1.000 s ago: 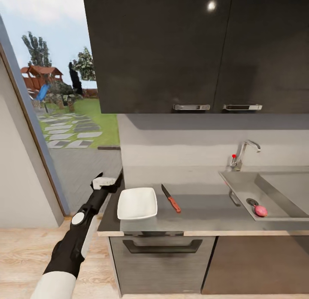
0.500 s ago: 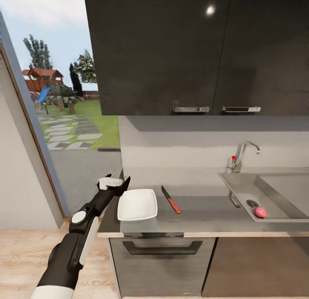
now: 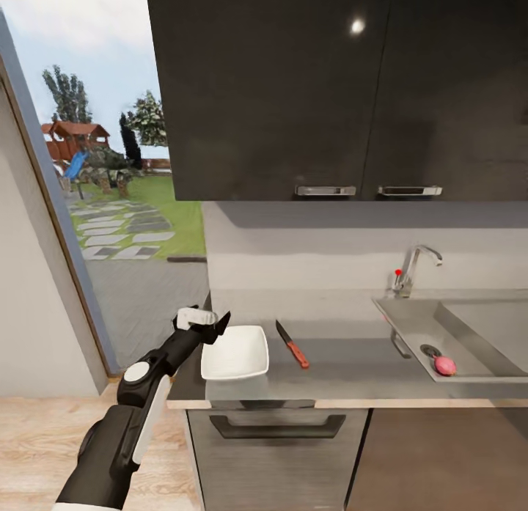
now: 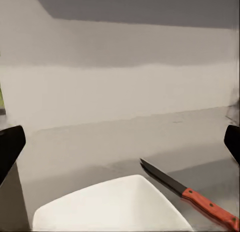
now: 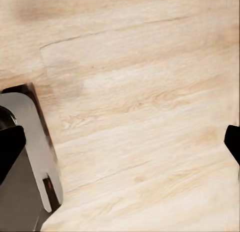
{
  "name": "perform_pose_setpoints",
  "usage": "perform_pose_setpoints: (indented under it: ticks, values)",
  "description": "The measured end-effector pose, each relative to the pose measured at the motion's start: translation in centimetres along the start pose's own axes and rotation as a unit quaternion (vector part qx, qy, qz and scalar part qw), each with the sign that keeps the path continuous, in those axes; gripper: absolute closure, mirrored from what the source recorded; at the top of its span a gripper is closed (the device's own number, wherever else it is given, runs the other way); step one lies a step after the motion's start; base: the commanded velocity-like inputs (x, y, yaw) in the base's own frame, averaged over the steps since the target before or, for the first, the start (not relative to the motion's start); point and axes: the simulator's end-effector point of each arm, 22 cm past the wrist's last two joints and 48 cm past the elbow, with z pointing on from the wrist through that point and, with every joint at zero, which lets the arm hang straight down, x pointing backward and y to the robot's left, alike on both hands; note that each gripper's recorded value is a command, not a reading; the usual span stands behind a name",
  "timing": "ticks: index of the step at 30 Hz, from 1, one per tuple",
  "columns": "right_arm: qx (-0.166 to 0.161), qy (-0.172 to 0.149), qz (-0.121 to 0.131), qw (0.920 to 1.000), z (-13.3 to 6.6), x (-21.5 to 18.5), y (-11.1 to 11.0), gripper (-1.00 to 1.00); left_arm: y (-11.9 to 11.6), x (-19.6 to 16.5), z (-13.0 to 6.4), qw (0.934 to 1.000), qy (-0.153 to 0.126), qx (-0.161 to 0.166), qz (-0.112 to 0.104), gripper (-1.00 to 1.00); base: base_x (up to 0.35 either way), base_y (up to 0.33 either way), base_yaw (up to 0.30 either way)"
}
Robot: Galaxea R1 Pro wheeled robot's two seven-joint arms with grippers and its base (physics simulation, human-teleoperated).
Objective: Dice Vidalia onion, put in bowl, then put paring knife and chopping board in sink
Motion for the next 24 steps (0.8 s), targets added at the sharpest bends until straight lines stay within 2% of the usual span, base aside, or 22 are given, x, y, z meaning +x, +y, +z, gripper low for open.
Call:
perform_pose_setpoints:
  ticks: [1,2,4,5,7,8,11,13,14,15,17,18,19,21,22,23,24]
  values:
    - [0.009,-0.010,0.013,0.9998,0.1,-1.1,-1.1,-1.00,-0.4,0.1,0.0,1.0000,0.007,0.004,0.000,-1.00,0.000,0.000,0.000]
    - [0.026,-0.033,0.036,0.9985,0.1,-3.4,-3.6,-1.00,-1.2,0.1,0.0,0.9998,0.015,0.012,0.001,-1.00,0.000,0.000,0.000]
    - [0.059,-0.080,0.066,0.9929,-0.4,-8.2,-8.9,-1.00,-2.0,-0.1,-0.1,0.9996,0.021,0.020,0.003,-1.00,0.000,0.000,0.000]
    - [0.078,-0.114,0.077,0.9874,-1.1,-11.5,-12.2,-1.00,-2.3,-0.2,-0.1,0.9995,0.024,0.023,0.003,-1.00,0.000,0.000,0.000]
    - [0.092,-0.140,0.081,0.9825,-1.9,-14.1,-14.6,-1.00,-2.4,-0.2,-0.1,0.9994,0.025,0.024,0.004,-1.00,0.000,0.000,0.000]
    - [0.103,-0.164,0.084,0.9776,-2.8,-16.6,-16.5,-1.00,-2.5,-0.2,-0.1,0.9994,0.025,0.025,0.004,-1.00,0.000,0.000,0.000]
    - [0.116,-0.204,0.089,0.9681,-4.9,-21.4,-19.5,-1.00,-2.6,-0.3,-0.1,0.9993,0.026,0.025,0.004,-1.00,0.000,0.000,0.000]
    - [0.114,-0.259,0.111,0.9527,-9.0,-28.1,-23.0,-1.00,-2.6,-0.3,-0.1,0.9993,0.026,0.026,0.004,-1.00,0.000,0.000,0.000]
    - [0.110,-0.266,0.118,0.9502,-9.7,-28.9,-23.6,-1.00,-2.6,-0.3,-0.1,0.9993,0.026,0.026,0.004,-1.00,0.000,0.000,0.000]
    - [0.099,-0.283,0.132,0.9448,-11.3,-30.6,-24.5,-1.00,-2.6,-0.3,-0.1,0.9993,0.026,0.026,0.004,-1.00,0.000,0.000,0.000]
    - [0.083,-0.300,0.144,0.9393,-13.1,-32.3,-25.3,-1.00,-2.7,-0.3,-0.1,0.9993,0.027,0.026,0.004,-1.00,0.000,0.000,0.000]
    - [0.033,-0.320,0.165,0.9323,-16.5,-34.8,-25.8,-1.00,-2.7,-0.3,-0.1,0.9993,0.027,0.026,0.004,-1.00,0.000,0.000,0.000]
    - [0.003,-0.338,0.168,0.9262,-19.2,-36.5,-25.8,-1.00,-2.7,-0.3,-0.1,0.9993,0.027,0.026,0.004,-1.00,0.000,0.000,0.000]
    - [-0.072,-0.349,0.167,0.9194,-22.6,-38.1,-24.0,-1.00,-2.7,-0.4,-0.2,0.9993,0.025,0.026,0.005,-1.00,0.000,0.000,0.000]
    - [-0.092,-0.351,0.164,0.9174,-23.4,-38.4,-23.3,-1.00,-2.7,-0.5,-0.2,0.9993,0.025,0.026,0.005,-1.00,0.000,0.000,0.000]
    - [-0.126,-0.357,0.157,0.9124,-24.8,-38.9,-22.1,-1.00,-2.7,-0.5,-0.2,0.9993,0.025,0.026,0.005,-1.00,0.000,0.000,0.000]
    - [-0.173,-0.372,0.137,0.9018,-27.3,-40.1,-20.1,-1.00,-2.9,-0.5,-0.2,0.9992,0.025,0.029,0.005,-1.00,0.000,0.000,0.000]
